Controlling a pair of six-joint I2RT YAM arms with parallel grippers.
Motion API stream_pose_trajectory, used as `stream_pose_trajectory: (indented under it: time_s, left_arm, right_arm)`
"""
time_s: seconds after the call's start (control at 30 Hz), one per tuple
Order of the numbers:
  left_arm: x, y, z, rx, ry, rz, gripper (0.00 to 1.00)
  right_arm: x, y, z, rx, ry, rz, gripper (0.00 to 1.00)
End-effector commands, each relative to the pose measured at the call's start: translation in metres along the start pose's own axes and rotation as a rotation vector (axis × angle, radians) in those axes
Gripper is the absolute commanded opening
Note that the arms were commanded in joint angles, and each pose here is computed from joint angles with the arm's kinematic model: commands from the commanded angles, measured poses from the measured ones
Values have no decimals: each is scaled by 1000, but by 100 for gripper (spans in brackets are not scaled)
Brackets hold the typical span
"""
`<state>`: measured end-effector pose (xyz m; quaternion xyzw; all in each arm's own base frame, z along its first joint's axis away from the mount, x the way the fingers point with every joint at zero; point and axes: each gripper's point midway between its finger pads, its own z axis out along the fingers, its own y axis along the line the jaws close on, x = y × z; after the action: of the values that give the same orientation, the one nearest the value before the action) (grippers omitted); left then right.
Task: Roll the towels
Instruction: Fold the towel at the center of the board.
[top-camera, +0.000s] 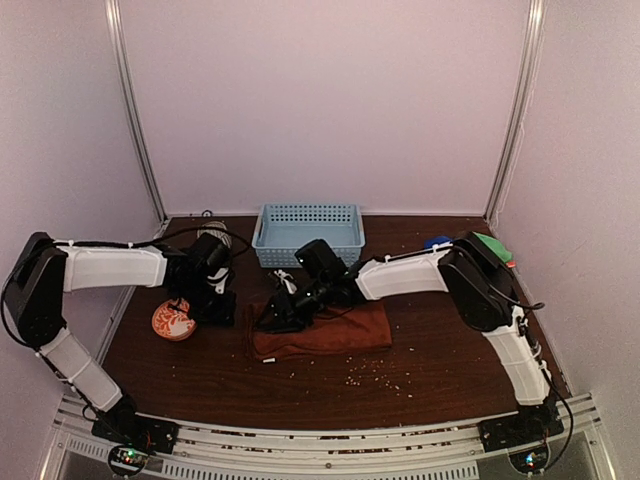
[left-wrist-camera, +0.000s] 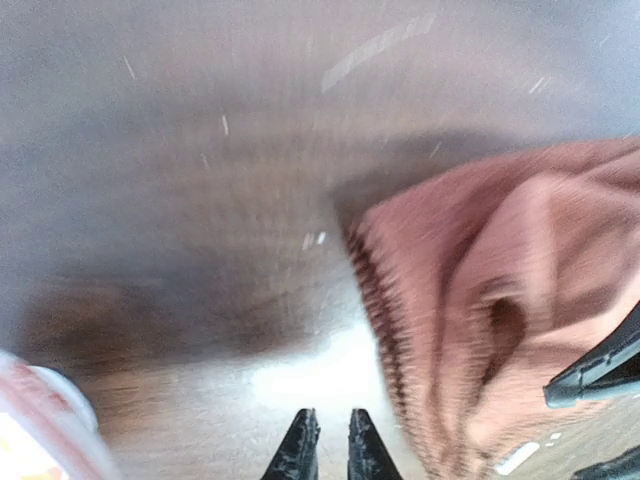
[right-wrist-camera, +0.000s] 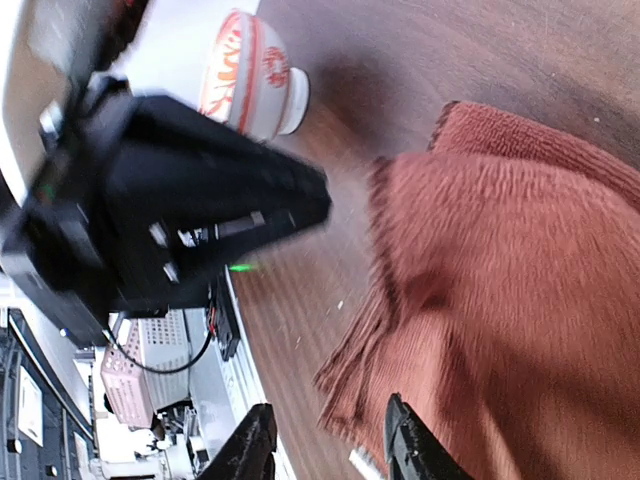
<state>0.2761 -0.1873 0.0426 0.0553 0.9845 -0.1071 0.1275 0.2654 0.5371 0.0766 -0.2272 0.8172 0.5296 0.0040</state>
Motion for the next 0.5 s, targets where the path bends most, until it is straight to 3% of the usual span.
stream_pose_trajectory:
  time_s: [0.0, 0.17, 0.3, 0.47]
  left_arm:
    - [-42, -18, -42, 18, -161, 8, 11]
    - [-63, -74, -56, 165, -226, 167, 8]
    - [-65, -108, -39, 236, -171, 227, 0]
    - [-53, -111, -7, 219, -89, 239, 0]
  right_arm:
    - [-13, 38, -48, -26, -47, -138, 38]
    - [-18, 15, -100, 96, -99, -231, 34]
    - [-19, -28, -137, 232, -122, -267, 21]
    - [-8, -76, -162, 396, -89, -277, 7]
